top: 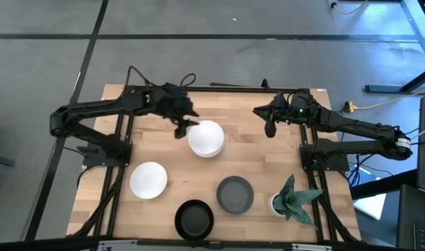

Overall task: Nest bowls inside each other
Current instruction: Stack the white bowl on the white bowl

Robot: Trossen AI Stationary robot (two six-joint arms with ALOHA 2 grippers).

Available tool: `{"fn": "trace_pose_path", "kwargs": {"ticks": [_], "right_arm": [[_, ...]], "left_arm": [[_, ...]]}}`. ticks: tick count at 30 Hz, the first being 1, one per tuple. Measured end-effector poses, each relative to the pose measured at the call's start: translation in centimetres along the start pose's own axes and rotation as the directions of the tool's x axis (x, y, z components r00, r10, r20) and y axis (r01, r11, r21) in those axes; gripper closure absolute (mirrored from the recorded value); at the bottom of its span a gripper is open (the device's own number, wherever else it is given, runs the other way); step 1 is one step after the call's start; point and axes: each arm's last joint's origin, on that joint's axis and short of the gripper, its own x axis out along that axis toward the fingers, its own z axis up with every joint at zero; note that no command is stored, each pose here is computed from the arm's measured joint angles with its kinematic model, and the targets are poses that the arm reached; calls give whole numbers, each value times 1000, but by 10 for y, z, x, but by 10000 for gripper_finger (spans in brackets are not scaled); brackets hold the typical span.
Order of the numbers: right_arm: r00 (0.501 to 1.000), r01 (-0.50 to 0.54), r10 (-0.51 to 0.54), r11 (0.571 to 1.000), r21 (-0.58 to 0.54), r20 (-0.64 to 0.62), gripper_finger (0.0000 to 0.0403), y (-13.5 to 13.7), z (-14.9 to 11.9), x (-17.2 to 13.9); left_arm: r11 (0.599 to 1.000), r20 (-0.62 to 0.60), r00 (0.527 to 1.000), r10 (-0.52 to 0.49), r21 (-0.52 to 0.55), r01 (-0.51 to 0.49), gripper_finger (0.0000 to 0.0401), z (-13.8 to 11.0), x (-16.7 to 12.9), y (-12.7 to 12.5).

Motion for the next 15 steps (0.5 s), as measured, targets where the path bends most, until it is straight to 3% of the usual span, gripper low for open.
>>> {"fn": "trace_pose_path", "kwargs": {"ticks": [6, 12, 15], "right_arm": [[1000, 3, -3, 1000, -18, -1, 345, 0, 0, 0], [1000, 7, -7, 1000, -23, -6, 345, -1, -1, 1], [1000, 7, -8, 1000, -23, -17, 345, -1, -2, 3]], "left_arm": [[996, -157, 984, -87, 19, 91, 255, -14, -13, -26], [990, -418, 901, -118, 19, 138, 256, -36, -11, -46], [985, -479, 868, -133, 33, 169, 256, -41, -12, -55]]}}
